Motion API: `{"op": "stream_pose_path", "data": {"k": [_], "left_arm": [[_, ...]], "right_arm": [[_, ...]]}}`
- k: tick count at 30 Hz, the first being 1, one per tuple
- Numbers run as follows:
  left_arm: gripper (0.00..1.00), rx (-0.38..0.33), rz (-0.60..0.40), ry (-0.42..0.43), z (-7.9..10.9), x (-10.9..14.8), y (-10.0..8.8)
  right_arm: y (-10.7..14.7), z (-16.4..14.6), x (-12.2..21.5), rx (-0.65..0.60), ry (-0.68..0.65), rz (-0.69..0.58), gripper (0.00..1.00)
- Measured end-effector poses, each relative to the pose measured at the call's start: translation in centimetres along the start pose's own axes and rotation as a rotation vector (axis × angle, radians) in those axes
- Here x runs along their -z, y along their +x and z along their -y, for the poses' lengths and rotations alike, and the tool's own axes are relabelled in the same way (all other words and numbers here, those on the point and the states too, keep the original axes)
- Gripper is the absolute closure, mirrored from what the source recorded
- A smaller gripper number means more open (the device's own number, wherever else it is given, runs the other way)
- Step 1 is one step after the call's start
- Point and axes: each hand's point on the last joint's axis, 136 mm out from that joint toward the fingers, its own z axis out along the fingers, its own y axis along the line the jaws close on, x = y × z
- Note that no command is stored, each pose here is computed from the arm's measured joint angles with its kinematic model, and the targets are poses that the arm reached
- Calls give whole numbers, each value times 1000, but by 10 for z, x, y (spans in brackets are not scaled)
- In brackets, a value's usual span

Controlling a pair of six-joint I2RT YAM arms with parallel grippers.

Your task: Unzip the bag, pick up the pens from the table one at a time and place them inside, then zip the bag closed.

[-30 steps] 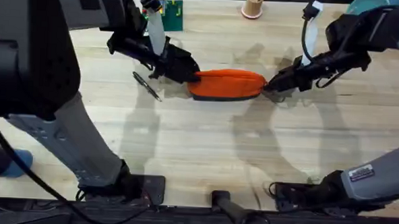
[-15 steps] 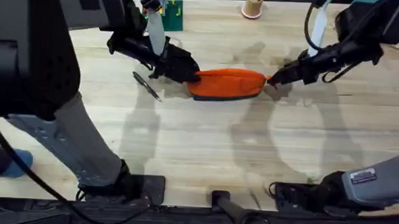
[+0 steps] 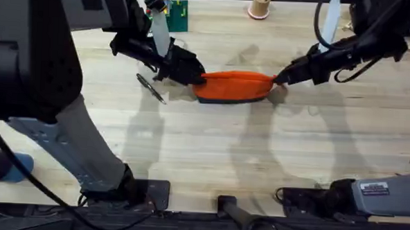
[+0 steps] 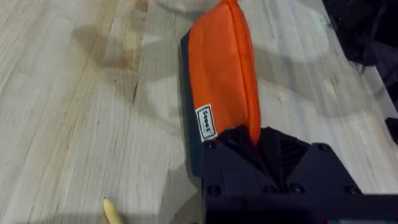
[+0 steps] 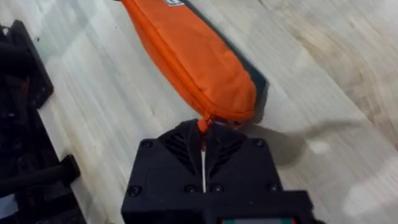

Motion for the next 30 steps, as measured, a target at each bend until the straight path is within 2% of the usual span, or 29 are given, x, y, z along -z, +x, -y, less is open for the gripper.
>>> {"op": "stream_pose_path", "data": {"k": [14, 22, 30], "left_arm": [[958, 0, 0, 0, 0, 0, 0], [958, -3, 0, -1, 0, 0, 0], [958, -5, 0, -2, -1, 0, 0]], "right_arm": [[-17, -27, -19, 10, -17, -53, 972], [-39, -32, -35, 28, 19, -29, 972], [-61, -53, -55, 50, 9, -1, 972]]}}
